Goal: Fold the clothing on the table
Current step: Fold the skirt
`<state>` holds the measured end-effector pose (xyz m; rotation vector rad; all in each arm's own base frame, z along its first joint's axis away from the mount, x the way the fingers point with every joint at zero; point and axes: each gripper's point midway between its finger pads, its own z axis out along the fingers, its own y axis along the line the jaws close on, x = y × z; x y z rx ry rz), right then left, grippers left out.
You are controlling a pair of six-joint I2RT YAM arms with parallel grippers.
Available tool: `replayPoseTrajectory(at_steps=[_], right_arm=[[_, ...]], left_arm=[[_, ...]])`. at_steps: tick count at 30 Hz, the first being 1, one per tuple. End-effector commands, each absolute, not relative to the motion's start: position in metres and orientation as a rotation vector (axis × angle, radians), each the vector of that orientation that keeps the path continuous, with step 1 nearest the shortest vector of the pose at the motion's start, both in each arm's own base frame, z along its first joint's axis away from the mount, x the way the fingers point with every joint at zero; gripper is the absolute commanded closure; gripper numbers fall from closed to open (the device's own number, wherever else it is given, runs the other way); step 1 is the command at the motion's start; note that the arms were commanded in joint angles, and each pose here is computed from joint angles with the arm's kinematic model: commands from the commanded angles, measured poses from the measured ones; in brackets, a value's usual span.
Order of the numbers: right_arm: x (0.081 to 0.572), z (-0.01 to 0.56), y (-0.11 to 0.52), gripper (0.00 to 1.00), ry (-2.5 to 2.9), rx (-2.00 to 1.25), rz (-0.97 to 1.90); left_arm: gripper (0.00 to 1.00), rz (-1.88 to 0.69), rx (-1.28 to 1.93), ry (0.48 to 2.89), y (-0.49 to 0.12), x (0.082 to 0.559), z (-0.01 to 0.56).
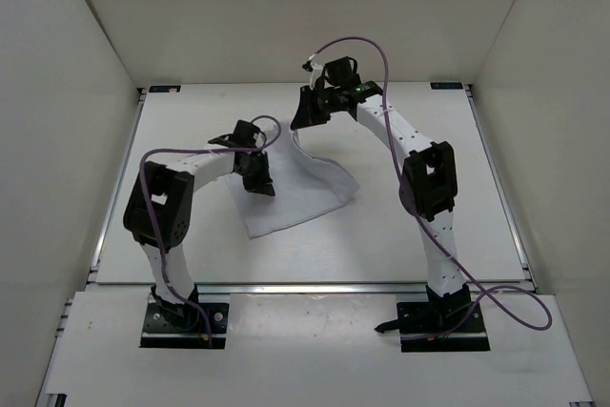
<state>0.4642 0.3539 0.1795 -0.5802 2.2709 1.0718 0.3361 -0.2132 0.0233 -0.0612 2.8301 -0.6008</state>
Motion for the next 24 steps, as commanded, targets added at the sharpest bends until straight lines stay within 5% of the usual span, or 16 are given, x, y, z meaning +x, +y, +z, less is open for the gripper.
replayPoseTrajectory(at_steps=[1, 15, 20, 22, 24], right_arm=[[0.463, 0.215, 0.341, 1.00, 2.196, -0.597, 1.035], [0.467, 0.173, 0.318, 1.00, 2.299, -0.599, 0.918], [0.477, 0.156, 0.297, 0.90, 2.331, -0.570, 0.879], [0.482, 0.152, 0.290, 0.81, 2.331, -0.559, 0.873], [0.485, 0.147, 0.283, 0.57, 2.339, -0.548, 0.873]], left_arm=[[1.00, -0.621, -0.114, 2.704, -0.185, 0.340, 0.081], [1.00, -0.453, -0.123, 2.806, -0.165, 0.299, 0.026], [1.00, -0.454, -0.105, 2.828, -0.167, 0.304, 0.016], [1.00, -0.441, -0.100, 2.846, -0.165, 0.303, 0.016], [1.00, -0.447, -0.094, 2.829, -0.166, 0.309, 0.020]])
